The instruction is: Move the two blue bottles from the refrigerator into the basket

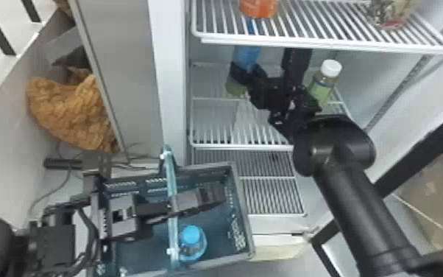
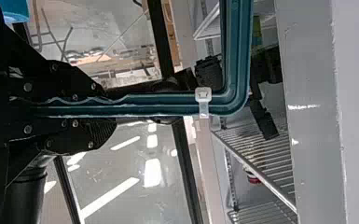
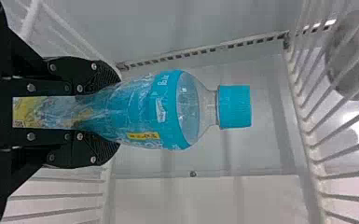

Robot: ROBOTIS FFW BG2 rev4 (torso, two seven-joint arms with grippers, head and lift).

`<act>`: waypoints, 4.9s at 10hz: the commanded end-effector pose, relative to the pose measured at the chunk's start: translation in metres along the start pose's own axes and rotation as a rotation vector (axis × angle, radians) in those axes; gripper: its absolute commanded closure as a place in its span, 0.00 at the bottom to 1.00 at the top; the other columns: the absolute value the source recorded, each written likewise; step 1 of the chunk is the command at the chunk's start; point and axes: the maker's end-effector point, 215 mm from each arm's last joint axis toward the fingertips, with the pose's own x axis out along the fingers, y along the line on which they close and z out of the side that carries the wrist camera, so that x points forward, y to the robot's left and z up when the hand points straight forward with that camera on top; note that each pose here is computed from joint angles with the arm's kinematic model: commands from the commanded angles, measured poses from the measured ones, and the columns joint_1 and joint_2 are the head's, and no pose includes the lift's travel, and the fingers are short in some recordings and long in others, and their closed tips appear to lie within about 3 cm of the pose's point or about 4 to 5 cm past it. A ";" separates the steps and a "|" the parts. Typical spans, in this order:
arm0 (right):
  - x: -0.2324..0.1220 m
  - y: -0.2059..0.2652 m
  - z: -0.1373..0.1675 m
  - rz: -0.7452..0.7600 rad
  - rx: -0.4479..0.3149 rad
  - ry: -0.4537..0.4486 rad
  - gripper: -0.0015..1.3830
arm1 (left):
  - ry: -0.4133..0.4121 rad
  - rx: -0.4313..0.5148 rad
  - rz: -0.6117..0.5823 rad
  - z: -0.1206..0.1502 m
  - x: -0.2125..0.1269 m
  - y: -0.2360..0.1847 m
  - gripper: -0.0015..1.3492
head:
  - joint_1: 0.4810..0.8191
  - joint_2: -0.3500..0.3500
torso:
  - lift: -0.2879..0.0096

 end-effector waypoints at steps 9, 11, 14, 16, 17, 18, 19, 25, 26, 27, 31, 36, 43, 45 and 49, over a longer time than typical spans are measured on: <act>-0.097 0.040 -0.026 0.126 0.114 -0.020 0.93 | -0.005 -0.013 -0.003 -0.005 0.000 0.002 0.89 | 0.63 0.30 | 0.23; -0.122 0.053 -0.021 0.151 0.123 -0.027 0.93 | -0.007 -0.020 -0.001 -0.007 0.000 0.004 0.89 | 0.63 0.29 | 0.23; -0.164 0.093 -0.011 0.242 0.156 -0.023 0.93 | -0.012 -0.026 0.004 -0.009 -0.002 0.006 0.89 | 0.63 0.29 | 0.23; -0.191 0.119 -0.016 0.300 0.188 0.009 0.93 | -0.013 -0.029 0.004 -0.009 -0.002 0.006 0.89 | 0.63 0.32 | 0.23; -0.203 0.128 -0.024 0.317 0.203 0.038 0.93 | -0.015 -0.025 0.001 -0.008 -0.001 0.005 0.89 | 0.63 0.33 | 0.23; -0.211 0.134 -0.033 0.331 0.218 0.066 0.93 | -0.015 -0.025 0.001 -0.008 -0.001 0.005 0.89 | 0.63 0.34 | 0.23; -0.219 0.141 -0.044 0.345 0.233 0.097 0.93 | -0.016 -0.024 0.001 -0.007 -0.001 0.005 0.89 | 0.63 0.34 | 0.23; -0.246 0.171 -0.087 0.414 0.305 0.212 0.93 | -0.032 -0.016 -0.004 -0.002 -0.004 0.003 0.89 | 0.63 0.38 | 0.23; -0.249 0.179 -0.083 0.429 0.309 0.210 0.93 | -0.030 -0.017 -0.005 -0.003 -0.003 0.003 0.89 | 0.63 0.39 | 0.23; -0.251 0.185 -0.085 0.439 0.307 0.216 0.90 | -0.030 -0.013 -0.006 -0.002 -0.002 0.002 0.89 | 0.63 0.41 | 0.23; -0.255 0.157 -0.090 0.379 0.311 0.226 0.06 | -0.032 -0.011 -0.009 -0.001 -0.002 0.002 0.89 | 0.63 0.41 | 0.23; -0.269 0.100 -0.053 0.268 0.283 0.078 0.14 | -0.032 -0.011 -0.016 -0.001 -0.001 0.000 0.89 | 0.63 0.30 | 0.23; -0.329 0.053 -0.051 0.123 0.285 -0.147 0.14 | -0.037 -0.046 -0.013 -0.014 -0.003 0.006 0.89 | 0.63 0.07 | 0.23; -0.349 0.051 -0.062 0.086 0.247 -0.100 0.14 | -0.040 -0.062 -0.011 -0.019 -0.005 0.008 0.89 | 0.63 0.03 | 0.23; -0.390 0.029 -0.061 0.000 0.147 -0.042 0.14 | -0.057 -0.086 -0.009 -0.026 -0.011 0.012 0.89 | 0.63 0.00 | 0.23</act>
